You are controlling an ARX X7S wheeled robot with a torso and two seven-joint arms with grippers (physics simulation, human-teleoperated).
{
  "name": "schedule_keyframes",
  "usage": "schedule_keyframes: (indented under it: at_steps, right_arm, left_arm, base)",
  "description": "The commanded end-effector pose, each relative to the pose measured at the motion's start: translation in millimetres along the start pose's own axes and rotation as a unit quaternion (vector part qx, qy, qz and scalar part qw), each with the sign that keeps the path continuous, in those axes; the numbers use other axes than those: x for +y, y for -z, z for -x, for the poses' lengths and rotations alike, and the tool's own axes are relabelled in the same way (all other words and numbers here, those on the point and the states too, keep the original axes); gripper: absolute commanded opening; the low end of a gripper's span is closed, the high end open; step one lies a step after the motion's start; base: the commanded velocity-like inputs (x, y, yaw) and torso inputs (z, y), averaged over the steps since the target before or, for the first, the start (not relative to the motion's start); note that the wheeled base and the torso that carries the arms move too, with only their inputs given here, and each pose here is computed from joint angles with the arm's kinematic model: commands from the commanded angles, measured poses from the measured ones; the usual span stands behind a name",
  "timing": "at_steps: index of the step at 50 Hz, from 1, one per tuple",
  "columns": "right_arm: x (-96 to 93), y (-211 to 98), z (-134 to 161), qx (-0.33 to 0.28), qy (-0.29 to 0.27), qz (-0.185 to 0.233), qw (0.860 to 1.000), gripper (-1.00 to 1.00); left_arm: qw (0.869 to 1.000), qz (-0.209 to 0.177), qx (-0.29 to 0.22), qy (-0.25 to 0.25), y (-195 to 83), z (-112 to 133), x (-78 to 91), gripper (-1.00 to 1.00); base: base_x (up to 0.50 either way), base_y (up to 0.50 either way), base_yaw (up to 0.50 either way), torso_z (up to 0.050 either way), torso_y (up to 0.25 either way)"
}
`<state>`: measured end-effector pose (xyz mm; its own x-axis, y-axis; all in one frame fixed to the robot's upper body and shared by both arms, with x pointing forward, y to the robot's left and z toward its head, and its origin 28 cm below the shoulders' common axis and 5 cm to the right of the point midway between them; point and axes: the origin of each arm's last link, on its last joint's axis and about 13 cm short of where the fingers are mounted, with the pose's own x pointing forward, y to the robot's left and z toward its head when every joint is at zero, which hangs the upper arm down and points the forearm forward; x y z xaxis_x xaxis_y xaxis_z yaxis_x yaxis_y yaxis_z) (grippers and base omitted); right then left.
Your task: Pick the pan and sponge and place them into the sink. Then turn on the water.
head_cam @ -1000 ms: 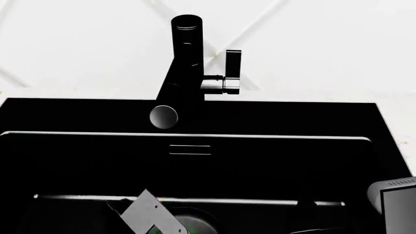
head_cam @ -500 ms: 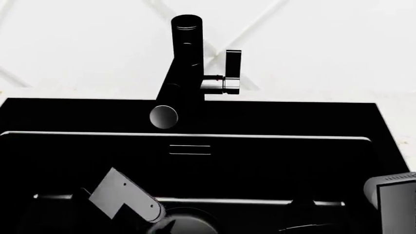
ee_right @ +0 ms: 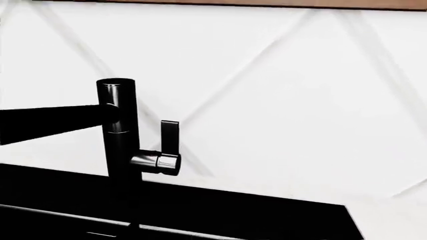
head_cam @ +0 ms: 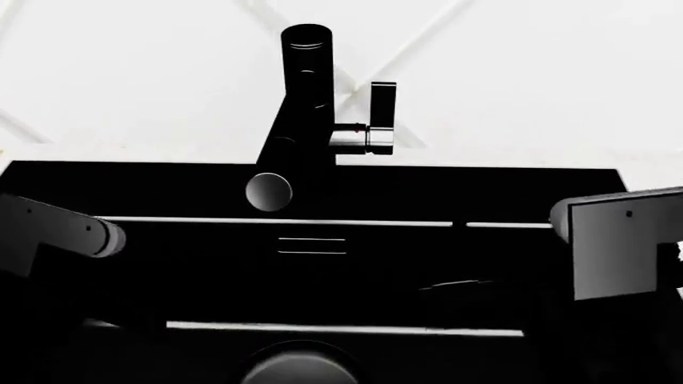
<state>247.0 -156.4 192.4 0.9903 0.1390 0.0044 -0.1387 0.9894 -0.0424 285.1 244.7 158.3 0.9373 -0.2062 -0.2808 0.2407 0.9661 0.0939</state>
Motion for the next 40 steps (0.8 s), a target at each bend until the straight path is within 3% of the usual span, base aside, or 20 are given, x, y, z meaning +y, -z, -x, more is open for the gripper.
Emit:
schedule_keyframes:
  at_steps: [1, 8, 11, 12, 27, 40]
  right_arm:
    - [11.7, -27.4, -41.6, -0.008, -0.02, 0.001, 1.0, 1.0]
    - [14.7, -47.8, -62.1, -0.003, -0.029, -0.005, 1.0, 1.0]
    - [17.8, -51.4, -72.4, -0.003, -0.032, -0.012, 0.999, 1.0]
    - [18.3, -51.4, -74.8, -0.003, -0.035, -0.016, 0.999, 1.0]
    - [22.3, -34.0, -112.6, 0.023, -0.046, -0.019, 0.998, 1.0]
    - [21.4, -39.1, -130.9, 0.011, -0.025, -0.015, 0.999, 1.0]
  left_arm:
    - [0.997, 0.03, -0.04, -0.051, -20.7, 22.5, 18.7, 1.0]
    - [0.996, 0.03, -0.061, -0.056, -31.7, 37.4, 21.0, 1.0]
    - [0.995, -0.001, -0.066, -0.069, -31.1, 39.3, 26.1, 1.0]
    - [0.996, 0.012, -0.06, -0.069, -32.9, 39.4, 26.2, 1.0]
    - [0.993, 0.01, -0.075, -0.088, -40.0, 48.3, 29.4, 1.0]
    - [0.992, 0.023, -0.08, -0.091, -40.0, 53.8, 30.3, 1.0]
  base:
    - [0.0, 0.0, 0.0, 0.0, 0.0]
    - [0.0, 0.0, 0.0, 0.0, 0.0]
    - [0.0, 0.0, 0.0, 0.0, 0.0]
    - [0.0, 0.0, 0.0, 0.0, 0.0]
    - [0.0, 0.0, 0.0, 0.0, 0.0]
    - [0.0, 0.0, 0.0, 0.0, 0.0]
